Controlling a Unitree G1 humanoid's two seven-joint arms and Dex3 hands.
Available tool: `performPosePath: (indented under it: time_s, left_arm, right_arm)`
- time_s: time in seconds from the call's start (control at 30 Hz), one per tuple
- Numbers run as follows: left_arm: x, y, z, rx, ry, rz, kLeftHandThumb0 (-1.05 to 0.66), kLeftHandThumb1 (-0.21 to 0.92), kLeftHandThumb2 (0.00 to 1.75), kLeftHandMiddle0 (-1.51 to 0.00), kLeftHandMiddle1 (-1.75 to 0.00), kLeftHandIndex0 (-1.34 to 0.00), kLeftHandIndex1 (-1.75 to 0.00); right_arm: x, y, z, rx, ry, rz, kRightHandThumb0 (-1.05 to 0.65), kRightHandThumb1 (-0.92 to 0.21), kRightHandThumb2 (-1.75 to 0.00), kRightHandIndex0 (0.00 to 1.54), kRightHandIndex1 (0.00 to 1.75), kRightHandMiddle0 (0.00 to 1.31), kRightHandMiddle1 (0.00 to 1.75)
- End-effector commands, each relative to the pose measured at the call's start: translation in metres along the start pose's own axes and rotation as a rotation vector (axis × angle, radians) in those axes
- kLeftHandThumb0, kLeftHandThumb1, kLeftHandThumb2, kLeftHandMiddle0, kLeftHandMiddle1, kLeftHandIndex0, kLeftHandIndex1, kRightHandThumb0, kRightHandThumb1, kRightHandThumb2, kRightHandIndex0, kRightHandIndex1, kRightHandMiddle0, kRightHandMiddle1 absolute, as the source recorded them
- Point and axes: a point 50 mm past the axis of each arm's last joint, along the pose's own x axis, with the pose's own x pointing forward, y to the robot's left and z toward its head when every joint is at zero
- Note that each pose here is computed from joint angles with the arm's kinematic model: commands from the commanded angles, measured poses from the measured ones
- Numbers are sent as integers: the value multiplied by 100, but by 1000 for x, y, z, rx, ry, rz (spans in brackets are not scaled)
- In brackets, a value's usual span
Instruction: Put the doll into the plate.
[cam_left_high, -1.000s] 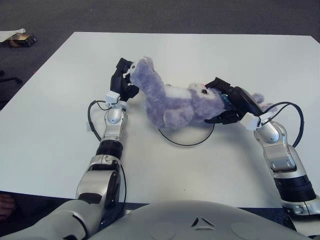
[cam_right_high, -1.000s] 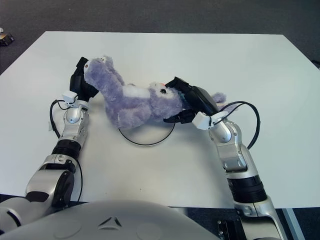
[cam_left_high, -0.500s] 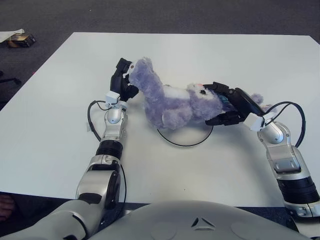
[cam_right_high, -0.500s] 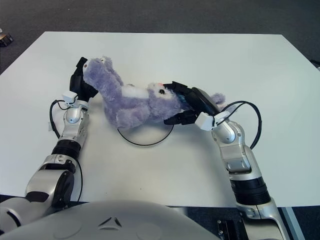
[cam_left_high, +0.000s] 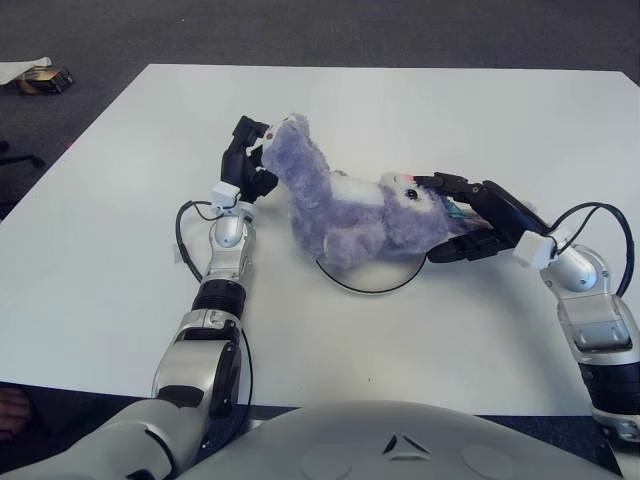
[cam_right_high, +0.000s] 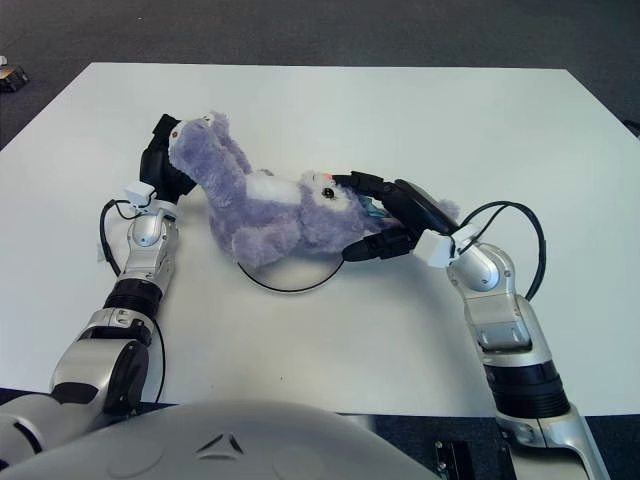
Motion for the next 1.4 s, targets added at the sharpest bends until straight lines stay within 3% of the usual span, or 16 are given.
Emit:
performPosePath:
  time_s: [0.0, 0.4, 0.97, 1.17, 1.37]
  left_arm:
    - [-38, 2, -32, 5, 170, 11, -36, 92, 31, -90, -175, -43, -152]
    - [-38, 2, -33, 5, 172, 10, -36, 92, 31, -90, -175, -42, -152]
    - [-37, 3, -33, 8, 175, 9, -36, 92, 31, -89, -175, -42, -152]
    - [-37, 3, -33, 9, 175, 8, -36, 92, 31, -89, -175, -42, -152]
    - [-37, 3, -34, 12, 175, 9, -36, 92, 31, -89, -175, -42, -152]
  right_arm:
    - [-2, -14, 9, -18, -16, -11, -53, -82, 0, 47, 0, 47, 5]
    - [-7, -40, 16, -29, 89, -13, -66, -84, -1, 40, 0, 46, 3]
    - [-16, -63, 16, 15, 157, -198, -68, -84, 0, 38, 0, 48, 3]
    - [-16, -67, 15, 26, 210, -244, -58, -82, 0, 38, 0, 49, 4]
    - [-16, -74, 12, 29, 273, -341, -34, -83, -1, 42, 2, 53, 5]
